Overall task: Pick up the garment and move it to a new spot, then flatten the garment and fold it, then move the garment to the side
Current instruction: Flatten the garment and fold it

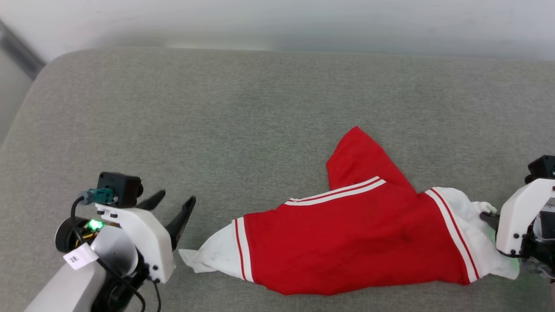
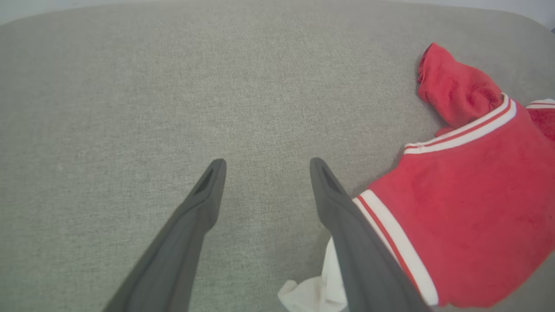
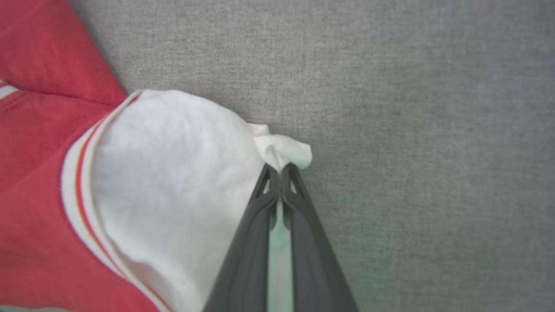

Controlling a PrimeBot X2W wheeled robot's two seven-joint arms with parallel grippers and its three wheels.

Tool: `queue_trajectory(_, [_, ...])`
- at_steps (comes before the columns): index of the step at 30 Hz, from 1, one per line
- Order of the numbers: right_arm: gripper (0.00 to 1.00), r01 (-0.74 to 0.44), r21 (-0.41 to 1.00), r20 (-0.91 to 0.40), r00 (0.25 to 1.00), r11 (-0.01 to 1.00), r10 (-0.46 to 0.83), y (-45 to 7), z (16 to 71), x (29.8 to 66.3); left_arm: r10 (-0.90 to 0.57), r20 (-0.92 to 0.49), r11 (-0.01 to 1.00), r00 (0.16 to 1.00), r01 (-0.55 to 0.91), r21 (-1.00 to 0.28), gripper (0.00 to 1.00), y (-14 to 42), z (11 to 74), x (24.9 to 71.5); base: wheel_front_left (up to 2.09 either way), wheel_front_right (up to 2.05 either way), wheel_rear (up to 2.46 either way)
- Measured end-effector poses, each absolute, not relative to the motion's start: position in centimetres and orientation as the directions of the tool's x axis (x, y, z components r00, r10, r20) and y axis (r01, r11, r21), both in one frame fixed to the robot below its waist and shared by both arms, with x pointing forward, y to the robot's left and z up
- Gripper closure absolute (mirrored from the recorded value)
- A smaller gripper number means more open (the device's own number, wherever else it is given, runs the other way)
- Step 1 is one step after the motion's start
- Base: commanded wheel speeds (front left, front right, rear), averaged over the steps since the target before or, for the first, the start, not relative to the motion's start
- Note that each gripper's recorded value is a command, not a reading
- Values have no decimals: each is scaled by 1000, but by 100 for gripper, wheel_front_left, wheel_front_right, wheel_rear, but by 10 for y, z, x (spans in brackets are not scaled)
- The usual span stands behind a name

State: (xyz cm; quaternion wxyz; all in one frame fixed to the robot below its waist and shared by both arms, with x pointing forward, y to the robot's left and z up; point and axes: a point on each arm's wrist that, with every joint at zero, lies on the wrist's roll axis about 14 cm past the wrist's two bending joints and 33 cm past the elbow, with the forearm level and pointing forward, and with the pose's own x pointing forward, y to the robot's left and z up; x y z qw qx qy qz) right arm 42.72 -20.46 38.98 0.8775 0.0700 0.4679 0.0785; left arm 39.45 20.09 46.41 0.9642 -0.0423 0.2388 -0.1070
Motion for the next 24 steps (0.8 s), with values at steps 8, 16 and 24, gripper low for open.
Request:
queue_trajectory(8, [100, -42, 197, -800, 571, 979, 186, -212, 392, 414, -307, -686, 952, 660, 205, -229, 0, 186, 414, 360, 0, 0, 0])
queue_trajectory(16, [100, -18, 196, -806, 566, 981, 171, -216, 387, 412, -338, -790, 940, 512, 221, -260, 0, 178, 383, 336, 0, 0, 0])
queue_trajectory(24, [100, -15, 201, -803, 570, 979, 174, -215, 386, 414, -342, -841, 935, 420, 240, -261, 71, 173, 363, 332, 0, 0, 0])
